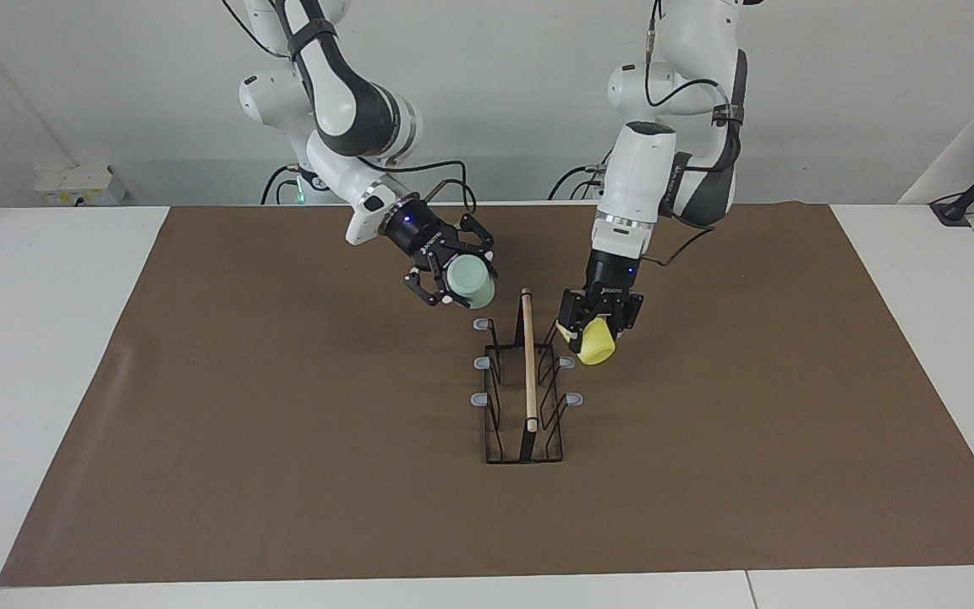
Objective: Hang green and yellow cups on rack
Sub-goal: 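Hang the yellow cup and the green cup on the rack pegs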
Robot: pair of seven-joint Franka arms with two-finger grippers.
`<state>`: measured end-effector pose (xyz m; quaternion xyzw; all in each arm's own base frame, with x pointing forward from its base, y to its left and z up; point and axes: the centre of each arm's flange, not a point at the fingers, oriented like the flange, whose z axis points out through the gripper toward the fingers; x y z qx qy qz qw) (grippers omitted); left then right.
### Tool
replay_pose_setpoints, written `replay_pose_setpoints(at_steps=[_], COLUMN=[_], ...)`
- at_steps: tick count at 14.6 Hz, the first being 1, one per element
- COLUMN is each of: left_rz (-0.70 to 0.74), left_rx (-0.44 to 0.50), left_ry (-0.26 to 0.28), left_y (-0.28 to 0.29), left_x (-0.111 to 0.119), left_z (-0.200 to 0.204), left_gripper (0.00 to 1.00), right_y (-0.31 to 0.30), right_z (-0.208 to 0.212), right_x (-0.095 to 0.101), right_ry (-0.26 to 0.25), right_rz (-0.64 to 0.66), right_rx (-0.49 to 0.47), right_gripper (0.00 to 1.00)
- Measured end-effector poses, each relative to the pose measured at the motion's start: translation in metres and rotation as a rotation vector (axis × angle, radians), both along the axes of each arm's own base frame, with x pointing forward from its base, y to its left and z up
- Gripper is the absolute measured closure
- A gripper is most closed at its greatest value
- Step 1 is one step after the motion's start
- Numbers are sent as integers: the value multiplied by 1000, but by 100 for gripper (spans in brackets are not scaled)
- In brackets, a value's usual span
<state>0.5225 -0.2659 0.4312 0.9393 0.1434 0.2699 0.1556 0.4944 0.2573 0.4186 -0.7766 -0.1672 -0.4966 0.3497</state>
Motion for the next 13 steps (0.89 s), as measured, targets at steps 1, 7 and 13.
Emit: replay_pose_setpoints(at_steps=[1, 7, 13], left_rz=[1, -6, -14], left_rx=[11, 23, 32], left_ry=[6, 12, 27], left_y=[-1, -12, -15], left_x=[-4, -14, -19], left_z=[6, 15, 10], left_gripper=[32, 32, 32], right_y=[0, 11, 17], right_z=[-6, -35, -61], right_x=[-1, -1, -1], right_ry=[-10, -36, -60], right_rz=[3, -4, 22], right_rx=[4, 29, 14], right_gripper=[36, 36, 36])
